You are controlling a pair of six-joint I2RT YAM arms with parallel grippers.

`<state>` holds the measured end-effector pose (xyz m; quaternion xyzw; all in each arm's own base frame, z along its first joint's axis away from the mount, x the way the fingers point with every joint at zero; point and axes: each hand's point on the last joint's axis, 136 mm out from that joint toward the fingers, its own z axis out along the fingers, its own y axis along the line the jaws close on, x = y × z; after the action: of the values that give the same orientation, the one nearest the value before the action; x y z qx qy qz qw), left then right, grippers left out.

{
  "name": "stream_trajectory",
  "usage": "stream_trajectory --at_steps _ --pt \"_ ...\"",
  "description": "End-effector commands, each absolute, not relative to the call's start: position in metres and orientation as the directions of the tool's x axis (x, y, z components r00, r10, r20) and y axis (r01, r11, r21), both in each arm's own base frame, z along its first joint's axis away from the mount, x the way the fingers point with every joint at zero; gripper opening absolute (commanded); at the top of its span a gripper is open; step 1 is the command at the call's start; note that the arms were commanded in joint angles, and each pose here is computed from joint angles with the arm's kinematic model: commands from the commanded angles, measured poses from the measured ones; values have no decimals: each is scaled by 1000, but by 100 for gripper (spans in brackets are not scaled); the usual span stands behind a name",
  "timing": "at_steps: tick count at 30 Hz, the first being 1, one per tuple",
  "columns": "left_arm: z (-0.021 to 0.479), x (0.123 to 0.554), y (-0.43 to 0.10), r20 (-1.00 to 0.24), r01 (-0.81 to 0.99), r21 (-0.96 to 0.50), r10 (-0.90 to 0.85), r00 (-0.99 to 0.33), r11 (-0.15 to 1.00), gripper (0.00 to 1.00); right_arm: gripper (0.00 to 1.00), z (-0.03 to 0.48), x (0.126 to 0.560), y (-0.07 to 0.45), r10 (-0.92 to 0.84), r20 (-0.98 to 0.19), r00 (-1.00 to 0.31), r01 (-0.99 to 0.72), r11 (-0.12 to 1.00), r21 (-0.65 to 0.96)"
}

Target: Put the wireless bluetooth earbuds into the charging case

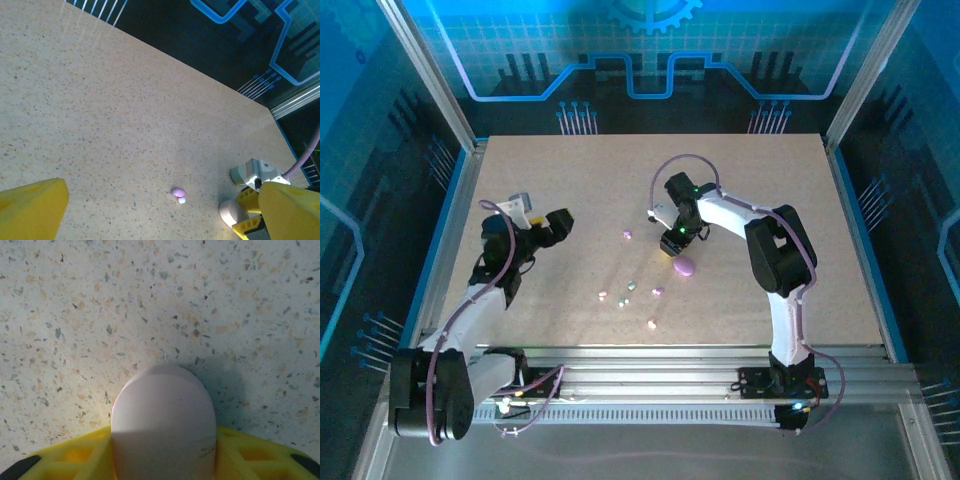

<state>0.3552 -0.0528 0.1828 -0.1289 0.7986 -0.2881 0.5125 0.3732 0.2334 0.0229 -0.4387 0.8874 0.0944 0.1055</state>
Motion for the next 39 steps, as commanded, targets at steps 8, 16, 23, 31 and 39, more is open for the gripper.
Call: stream_trajectory --at_steps 8,16,23,31,39 --pt "213 355 -99 -689 185 -652 -472 -550 735 99 36 98 368 257 -701 -536 -469 -842 539 31" --pt "237 341 -180 -614 294 -714 -366 -700 635 97 36 191 342 268 -565 -798 -209 -888 452 -88" --pt "260 330 -245 -614 406 -727 -260 -745 555 94 36 233 320 269 -484 -874 -31 -895 403 -192" --pt "254 326 -286 -611 451 -711 -156 -776 540 85 36 245 314 268 -472 -881 33 -887 393 -243" --pt "249 327 -303 -586 440 -728 -142 -798 526 67 36 242 313 267 -479 -876 59 -877 395 -275"
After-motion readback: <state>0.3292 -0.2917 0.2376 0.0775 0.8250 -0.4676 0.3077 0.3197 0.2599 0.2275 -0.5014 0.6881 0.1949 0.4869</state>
